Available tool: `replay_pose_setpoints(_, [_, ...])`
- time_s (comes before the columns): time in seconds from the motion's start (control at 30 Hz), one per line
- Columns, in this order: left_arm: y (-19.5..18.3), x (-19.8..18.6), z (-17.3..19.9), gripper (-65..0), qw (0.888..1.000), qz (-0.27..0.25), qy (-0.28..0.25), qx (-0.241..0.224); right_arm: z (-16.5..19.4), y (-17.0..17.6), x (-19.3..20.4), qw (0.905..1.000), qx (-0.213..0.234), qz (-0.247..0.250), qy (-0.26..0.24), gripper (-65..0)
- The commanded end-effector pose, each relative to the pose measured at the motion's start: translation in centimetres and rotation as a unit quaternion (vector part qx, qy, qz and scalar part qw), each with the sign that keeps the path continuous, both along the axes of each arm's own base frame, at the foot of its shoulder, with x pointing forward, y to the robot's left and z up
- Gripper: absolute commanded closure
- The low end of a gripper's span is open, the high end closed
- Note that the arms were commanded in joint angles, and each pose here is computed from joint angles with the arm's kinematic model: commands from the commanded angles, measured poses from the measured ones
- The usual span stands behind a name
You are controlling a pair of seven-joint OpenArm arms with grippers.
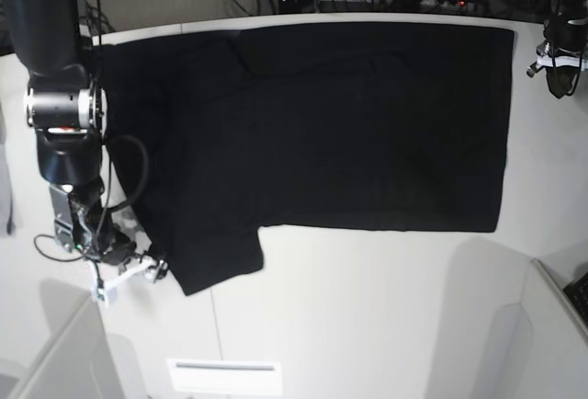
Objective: Fold the T-shirt properly
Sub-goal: 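Release the shirt and move the right gripper to the hem corner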
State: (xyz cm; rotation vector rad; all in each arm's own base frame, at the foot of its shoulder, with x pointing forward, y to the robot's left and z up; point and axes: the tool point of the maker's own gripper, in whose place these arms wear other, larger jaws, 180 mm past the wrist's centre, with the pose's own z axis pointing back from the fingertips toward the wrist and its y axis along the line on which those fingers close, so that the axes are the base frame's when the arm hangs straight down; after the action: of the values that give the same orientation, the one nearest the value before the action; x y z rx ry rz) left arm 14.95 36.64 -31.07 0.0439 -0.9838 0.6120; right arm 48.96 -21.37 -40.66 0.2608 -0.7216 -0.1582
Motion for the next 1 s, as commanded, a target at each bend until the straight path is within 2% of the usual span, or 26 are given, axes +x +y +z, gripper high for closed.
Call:
replay_pose_setpoints(0.0, [0.4,0.3,1.2,0.0,1.000,-0.003,-0.015,0.016,2.2,-0.1,1.9,0.9995,-0.004,0.003,-0.031,-50.1])
replay_pose_setpoints(0.1, [0.3,0.3,1.1,0.0,1.000,-0.004,-0.016,0.015,0.8,0.9,1.3,0.9995,-0.017,0.019,-0.017,-50.1])
replay_pose_setpoints(0.33, [0.4,0.4,1.2,0.0,1.000,-0.004,-0.016,0.015,-1.3,2.9,-0.1,0.9993,-0.011,0.034,0.005,-50.0])
replay_pose_setpoints(0.37, [0.4,0.4,1.2,0.0,1.000,-0.004,-0.016,0.015,-1.4,3.2,-0.2,0.9993,-0.009,0.036,0.006,-48.9])
replay_pose_setpoints(0.53, [0.4,0.0,1.0,0.0,1.000,-0.003,-0.011,0.015,-1.9,3.5,-0.6,0.9987,-0.018,0.047,0.011,-35.0])
replay_pose_setpoints(0.77, [0.4,0.2,1.0,0.0,1.000,-0.003,-0.012,0.014,-2.4,3.8,-1.0,0.9969,-0.038,0.067,0.018,-32.3])
replay_pose_setpoints(0.8, [0.4,0.4,1.1,0.0,1.000,-0.004,-0.014,0.015,-2.5,3.8,-1.1,0.9969,-0.038,0.067,0.018,-30.2])
replay_pose_setpoints(0.87, [0.7,0.8,1.6,-15.6,1.000,-0.011,-0.015,0.024,-2.5,3.6,-1.1,0.9969,-0.039,0.066,0.019,-21.8])
replay_pose_setpoints(0.93, [0.7,1.9,2.0,-36.0,0.999,-0.022,-0.024,0.028,-2.5,3.5,-1.1,0.9970,-0.038,0.064,0.019,-8.3])
replay_pose_setpoints(0.97, [0.9,2.4,2.2,-42.6,0.999,-0.026,-0.027,0.029,-2.5,3.5,-1.1,0.9970,-0.038,0.064,0.019,-0.9])
